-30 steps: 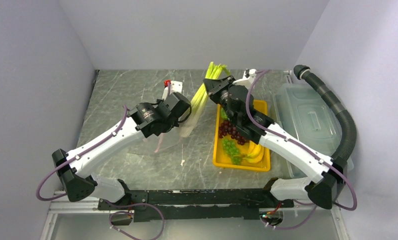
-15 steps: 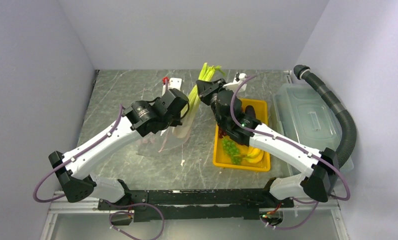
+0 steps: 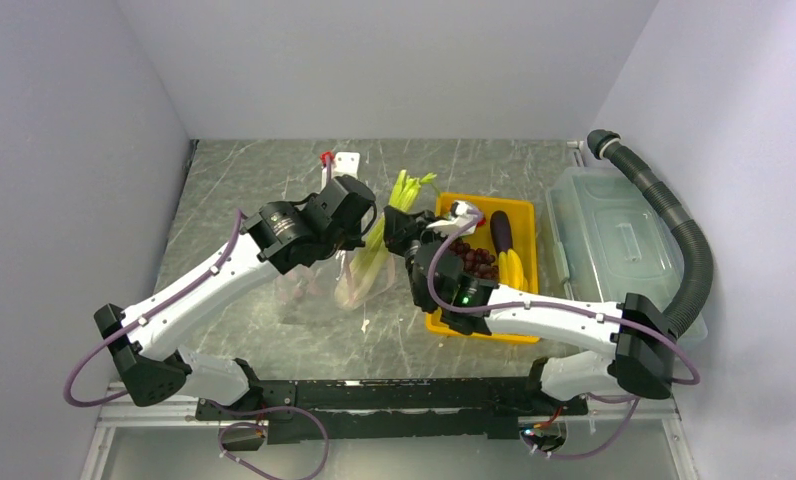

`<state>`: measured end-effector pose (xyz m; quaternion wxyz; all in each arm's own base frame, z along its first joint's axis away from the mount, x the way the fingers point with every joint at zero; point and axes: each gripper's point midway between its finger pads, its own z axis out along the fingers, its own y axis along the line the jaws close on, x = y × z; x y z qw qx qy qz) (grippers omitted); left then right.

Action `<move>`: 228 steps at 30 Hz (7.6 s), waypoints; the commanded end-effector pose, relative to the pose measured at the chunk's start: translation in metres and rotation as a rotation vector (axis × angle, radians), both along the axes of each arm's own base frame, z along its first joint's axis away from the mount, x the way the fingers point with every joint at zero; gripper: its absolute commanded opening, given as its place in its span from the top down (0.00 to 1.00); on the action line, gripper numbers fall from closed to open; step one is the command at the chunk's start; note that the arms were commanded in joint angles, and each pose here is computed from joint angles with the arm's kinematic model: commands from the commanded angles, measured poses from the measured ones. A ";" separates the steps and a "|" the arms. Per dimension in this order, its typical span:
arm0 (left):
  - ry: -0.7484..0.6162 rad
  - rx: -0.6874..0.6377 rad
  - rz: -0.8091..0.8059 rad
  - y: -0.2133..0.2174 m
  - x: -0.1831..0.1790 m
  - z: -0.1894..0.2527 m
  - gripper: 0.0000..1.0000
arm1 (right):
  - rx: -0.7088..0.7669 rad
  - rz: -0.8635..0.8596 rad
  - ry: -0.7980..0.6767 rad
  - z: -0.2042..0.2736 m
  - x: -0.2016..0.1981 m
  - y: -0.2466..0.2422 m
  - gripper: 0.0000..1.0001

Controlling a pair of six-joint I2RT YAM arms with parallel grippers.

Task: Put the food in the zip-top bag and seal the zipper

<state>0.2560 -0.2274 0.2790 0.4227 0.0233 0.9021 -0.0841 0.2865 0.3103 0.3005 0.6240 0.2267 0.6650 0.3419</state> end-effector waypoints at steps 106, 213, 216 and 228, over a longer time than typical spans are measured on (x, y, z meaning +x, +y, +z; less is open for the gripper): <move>-0.102 -0.272 -0.472 0.020 -0.086 0.128 0.97 | -0.770 0.710 0.197 0.017 -0.014 0.006 1.00; 0.000 -0.281 -0.329 0.003 -0.017 0.060 1.00 | -0.175 1.172 -0.075 0.025 -0.172 0.026 1.00; 0.009 -0.274 -0.345 0.003 -0.020 0.055 1.00 | -0.165 1.167 -0.087 0.033 -0.172 0.026 1.00; -0.006 -0.330 -0.428 -0.004 -0.036 0.058 1.00 | -0.186 1.040 0.018 0.038 -0.144 0.032 1.00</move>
